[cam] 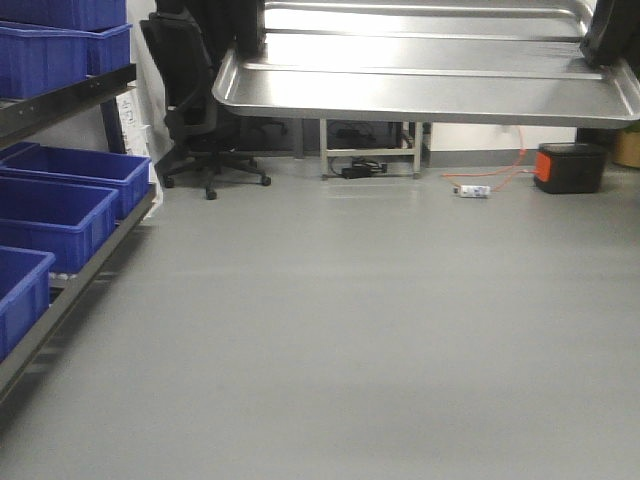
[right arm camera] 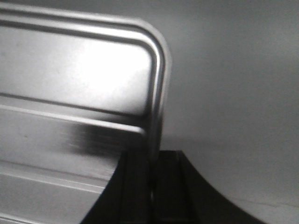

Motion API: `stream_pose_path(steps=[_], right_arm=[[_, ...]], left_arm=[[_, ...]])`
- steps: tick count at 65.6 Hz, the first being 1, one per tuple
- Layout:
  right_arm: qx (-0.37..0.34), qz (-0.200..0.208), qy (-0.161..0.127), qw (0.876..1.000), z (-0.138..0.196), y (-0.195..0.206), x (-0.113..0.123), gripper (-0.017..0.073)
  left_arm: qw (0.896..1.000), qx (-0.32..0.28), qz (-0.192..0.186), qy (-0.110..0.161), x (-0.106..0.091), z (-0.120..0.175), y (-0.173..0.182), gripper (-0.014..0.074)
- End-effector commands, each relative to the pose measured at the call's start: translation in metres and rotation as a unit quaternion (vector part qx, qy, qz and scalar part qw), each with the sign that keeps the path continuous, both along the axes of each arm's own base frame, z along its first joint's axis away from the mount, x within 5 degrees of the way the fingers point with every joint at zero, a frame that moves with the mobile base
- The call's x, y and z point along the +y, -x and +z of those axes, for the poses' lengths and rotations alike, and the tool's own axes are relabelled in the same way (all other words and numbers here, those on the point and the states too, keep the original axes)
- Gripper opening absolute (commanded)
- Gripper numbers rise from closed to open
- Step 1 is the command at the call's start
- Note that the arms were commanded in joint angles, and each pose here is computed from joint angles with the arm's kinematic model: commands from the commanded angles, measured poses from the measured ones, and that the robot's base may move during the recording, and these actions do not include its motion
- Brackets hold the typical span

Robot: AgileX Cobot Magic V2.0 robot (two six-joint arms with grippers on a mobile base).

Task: Grab silver tray and place in blue box
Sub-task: 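Hold the silver tray in both grippers while the base turns away, then hold the silver tray while driving the base to the blue bin rack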

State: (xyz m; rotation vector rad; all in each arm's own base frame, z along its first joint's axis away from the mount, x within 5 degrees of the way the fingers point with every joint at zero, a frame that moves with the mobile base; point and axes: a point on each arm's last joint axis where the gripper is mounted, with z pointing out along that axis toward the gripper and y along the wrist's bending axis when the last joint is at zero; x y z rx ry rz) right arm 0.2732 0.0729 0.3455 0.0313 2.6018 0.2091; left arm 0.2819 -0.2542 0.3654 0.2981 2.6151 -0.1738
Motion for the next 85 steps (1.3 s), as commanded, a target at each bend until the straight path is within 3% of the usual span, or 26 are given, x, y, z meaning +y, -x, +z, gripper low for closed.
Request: stream_pose_path(steps=[1,85], right_arm=[[-0.067,0.002,0.009,0.998,0.0246,0.0013,-0.006,0.0059],[-0.067,0.003,0.009,0.998,0.0243,0.001,-0.0057,0.0059]], left_arm=[[1.0,-0.026,-0.001,-0.01,0.0133,0.0245,0.0091,-0.0105],[1.0,-0.024,-0.001,-0.008,0.0135,0.0243,0.009,-0.0105]])
